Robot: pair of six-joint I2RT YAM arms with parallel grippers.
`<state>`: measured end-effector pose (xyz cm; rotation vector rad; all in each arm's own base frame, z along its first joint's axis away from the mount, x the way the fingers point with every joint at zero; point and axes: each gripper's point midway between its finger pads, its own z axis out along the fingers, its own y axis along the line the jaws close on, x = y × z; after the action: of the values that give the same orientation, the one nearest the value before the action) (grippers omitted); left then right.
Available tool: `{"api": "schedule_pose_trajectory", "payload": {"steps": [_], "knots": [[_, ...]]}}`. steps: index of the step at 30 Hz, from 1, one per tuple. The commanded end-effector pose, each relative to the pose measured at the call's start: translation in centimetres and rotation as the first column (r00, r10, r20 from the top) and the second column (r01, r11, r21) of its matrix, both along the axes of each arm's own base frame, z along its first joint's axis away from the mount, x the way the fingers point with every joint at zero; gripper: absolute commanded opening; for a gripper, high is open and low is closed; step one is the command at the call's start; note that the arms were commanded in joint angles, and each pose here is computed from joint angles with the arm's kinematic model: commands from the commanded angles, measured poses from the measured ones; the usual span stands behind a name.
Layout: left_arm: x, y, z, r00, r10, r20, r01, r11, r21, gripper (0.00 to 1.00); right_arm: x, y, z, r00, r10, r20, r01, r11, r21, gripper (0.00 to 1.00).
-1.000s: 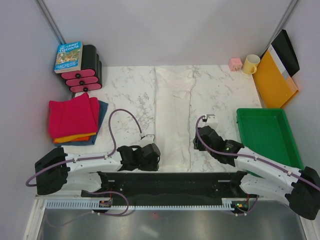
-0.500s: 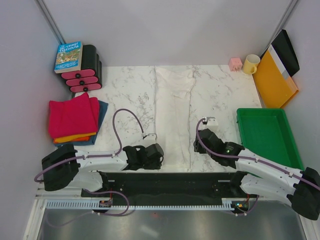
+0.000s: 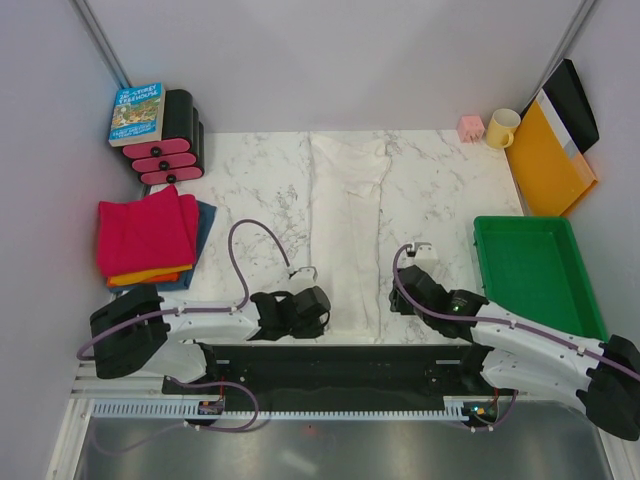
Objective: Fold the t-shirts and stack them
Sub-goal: Grab the bottom of the folded rectangular tshirt with both arms
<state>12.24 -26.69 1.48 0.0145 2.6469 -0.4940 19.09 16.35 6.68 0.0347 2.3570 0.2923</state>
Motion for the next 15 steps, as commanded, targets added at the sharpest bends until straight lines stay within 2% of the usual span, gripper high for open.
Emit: {"api": "schedule_pose_trajectory", "payload": {"steps": [1,5,9,15], "knots": [[-2.6,4.1,-2.7,0.995,0.016,-0.101,-0.003,0.991,0.132,0.11,-0.3,0.1,0.0,1.0,-0.027,0.001,0.027,0.999,0.039,0.42],[-2.9,4.7,-2.6,0.995,0.009,-0.103,0.005,0.991,0.137,0.02,-1.2,1.8,-0.1,1.0,0.015,-0.022,-0.012,0.994,0.109,0.43],[-3.0,4.9,-2.7,0.995,0.004,-0.103,0.01,0.99,0.143,0.02,-2.4,3.8,-0.6,0.998,0.036,-0.05,-0.026,0.983,0.182,0.46],[-2.9,4.5,-2.5,0.995,-0.025,-0.1,0.039,0.989,0.141,0.02,-3.9,7.1,-0.7,0.995,0.083,-0.051,-0.071,0.977,0.203,0.47]]}}
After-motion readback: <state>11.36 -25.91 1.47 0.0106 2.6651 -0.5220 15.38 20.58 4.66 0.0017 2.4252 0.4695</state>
